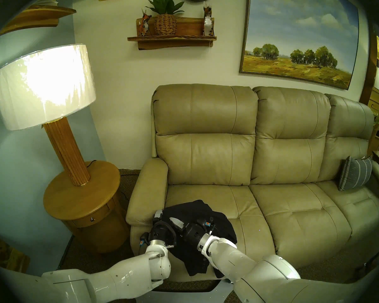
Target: Drape jacket on sofa arm
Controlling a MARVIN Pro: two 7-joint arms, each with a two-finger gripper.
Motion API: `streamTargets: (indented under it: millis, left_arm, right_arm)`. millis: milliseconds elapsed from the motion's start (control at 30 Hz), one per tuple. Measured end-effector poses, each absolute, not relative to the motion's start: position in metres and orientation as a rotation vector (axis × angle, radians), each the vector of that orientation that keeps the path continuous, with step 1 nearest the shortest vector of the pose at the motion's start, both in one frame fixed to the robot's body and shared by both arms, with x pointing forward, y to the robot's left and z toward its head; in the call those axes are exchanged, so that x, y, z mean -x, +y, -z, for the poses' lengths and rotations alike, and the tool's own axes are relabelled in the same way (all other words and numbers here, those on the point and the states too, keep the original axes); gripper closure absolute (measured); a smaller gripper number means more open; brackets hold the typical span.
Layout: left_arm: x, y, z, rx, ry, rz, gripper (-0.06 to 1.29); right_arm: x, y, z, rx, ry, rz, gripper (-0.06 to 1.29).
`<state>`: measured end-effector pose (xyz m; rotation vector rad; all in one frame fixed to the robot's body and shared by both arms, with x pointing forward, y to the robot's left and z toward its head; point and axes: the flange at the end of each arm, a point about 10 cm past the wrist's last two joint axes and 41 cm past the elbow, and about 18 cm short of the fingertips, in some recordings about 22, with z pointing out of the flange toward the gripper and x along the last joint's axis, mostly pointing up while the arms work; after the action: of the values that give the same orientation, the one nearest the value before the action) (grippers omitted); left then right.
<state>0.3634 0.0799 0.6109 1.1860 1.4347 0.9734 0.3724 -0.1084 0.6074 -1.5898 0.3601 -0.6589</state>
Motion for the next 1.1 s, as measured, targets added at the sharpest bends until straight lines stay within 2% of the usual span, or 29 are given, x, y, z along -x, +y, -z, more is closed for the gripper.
streamTargets:
  millis: [67,100,267,433,467,500,567,600,667,867,1100]
  left_arm:
    - [-0.369,0.077,-0.614,-1.202,1.426,-0.953,1.06]
    - [-0.37,0.075,-0.614,-1.211,1.425,-0.941,1.09]
    - [-0.372,0.071,-0.612,-1.247,1.424,-0.907,1.09]
    - [-0.377,0.069,-0.612,-1.267,1.431,-0.899,1.09]
    - [-0.377,0.069,-0.612,-1.268,1.43,-0.899,1.1]
    - [-0.38,0.069,-0.614,-1.271,1.427,-0.901,1.1]
    - [-0.385,0.067,-0.617,-1.276,1.416,-0.906,1.1]
    - [-0.387,0.066,-0.619,-1.284,1.411,-0.914,1.1]
    - [-0.39,0.064,-0.621,-1.291,1.409,-0.922,1.1]
    - [-0.41,0.056,-0.64,-1.251,1.427,-0.946,1.1]
    - [-0.457,0.063,-0.689,-1.078,1.498,-1.002,1.11]
  right_arm:
    - [-0.371,-0.111,-0.606,1.589,0.36,0.659,1.25]
    - [-0.37,-0.112,-0.606,1.59,0.361,0.659,1.25]
    - [-0.368,-0.117,-0.604,1.595,0.363,0.665,1.25]
    - [-0.364,-0.117,-0.601,1.604,0.36,0.663,0.93]
    - [-0.364,-0.117,-0.601,1.604,0.36,0.662,0.92]
    - [-0.362,-0.118,-0.599,1.607,0.361,0.659,0.84]
    - [-0.36,-0.118,-0.598,1.61,0.364,0.657,0.55]
    - [-0.36,-0.12,-0.597,1.608,0.367,0.661,0.22]
    - [-0.36,-0.122,-0.598,1.605,0.373,0.667,0.03]
    - [-0.356,-0.141,-0.591,1.623,0.414,0.683,0.01]
    - [-0.324,-0.172,-0.566,1.699,0.483,0.651,0.01]
